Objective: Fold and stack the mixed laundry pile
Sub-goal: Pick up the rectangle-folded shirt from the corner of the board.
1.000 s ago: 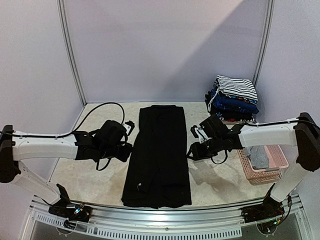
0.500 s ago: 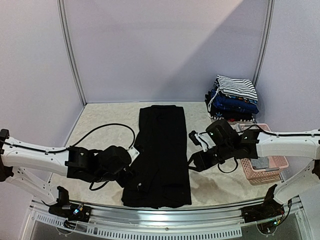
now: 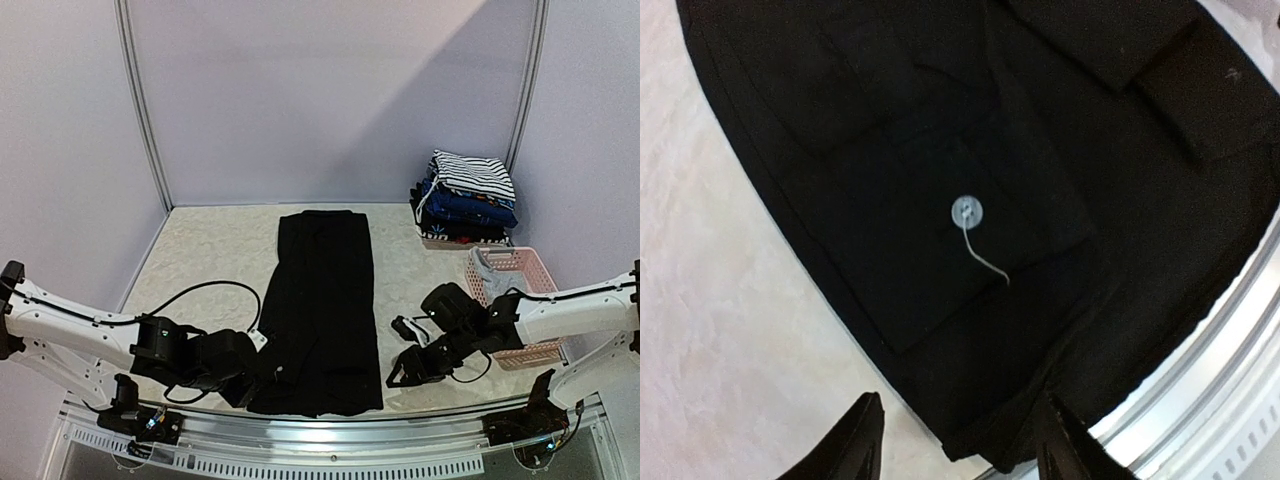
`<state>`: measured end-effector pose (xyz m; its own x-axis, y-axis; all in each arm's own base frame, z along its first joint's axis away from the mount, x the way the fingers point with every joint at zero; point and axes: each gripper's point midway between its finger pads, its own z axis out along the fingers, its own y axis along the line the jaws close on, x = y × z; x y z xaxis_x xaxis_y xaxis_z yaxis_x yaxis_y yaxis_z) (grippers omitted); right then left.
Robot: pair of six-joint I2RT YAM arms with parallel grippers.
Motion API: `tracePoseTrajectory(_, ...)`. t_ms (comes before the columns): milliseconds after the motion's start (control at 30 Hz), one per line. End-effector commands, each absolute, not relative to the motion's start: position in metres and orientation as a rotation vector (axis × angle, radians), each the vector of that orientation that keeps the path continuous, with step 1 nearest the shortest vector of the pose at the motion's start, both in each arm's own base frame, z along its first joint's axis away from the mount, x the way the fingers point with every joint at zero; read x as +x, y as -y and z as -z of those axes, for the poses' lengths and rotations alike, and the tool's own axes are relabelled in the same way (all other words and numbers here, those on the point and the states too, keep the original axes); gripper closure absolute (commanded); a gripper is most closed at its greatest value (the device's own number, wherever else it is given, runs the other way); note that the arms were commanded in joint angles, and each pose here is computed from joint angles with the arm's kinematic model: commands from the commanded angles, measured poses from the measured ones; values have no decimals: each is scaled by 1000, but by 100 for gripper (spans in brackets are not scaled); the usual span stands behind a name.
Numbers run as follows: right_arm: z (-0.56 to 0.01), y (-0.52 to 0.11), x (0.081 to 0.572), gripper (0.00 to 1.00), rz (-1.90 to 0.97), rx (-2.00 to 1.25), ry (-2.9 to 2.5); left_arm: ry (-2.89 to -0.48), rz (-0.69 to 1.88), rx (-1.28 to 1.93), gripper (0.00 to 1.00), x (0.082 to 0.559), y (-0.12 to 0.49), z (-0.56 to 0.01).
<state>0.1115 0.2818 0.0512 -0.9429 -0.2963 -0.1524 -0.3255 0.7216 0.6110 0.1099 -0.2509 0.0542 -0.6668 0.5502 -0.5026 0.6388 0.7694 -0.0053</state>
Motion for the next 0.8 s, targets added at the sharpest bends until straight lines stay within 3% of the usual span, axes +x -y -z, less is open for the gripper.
tracePoseTrajectory(0,-56,-292,96,51,-1120,-446,-2895,-2567,323,859,47,87,244,-43)
tracePoseTrajectory(533,-16,-311,79,53,-1089,-401,-2971,-2585,278,762,48,89,225,-16)
tracePoseTrajectory(767,-6,-314,73,67,-1069,-430,-3011,-2599,313,775,48,86,233,-9)
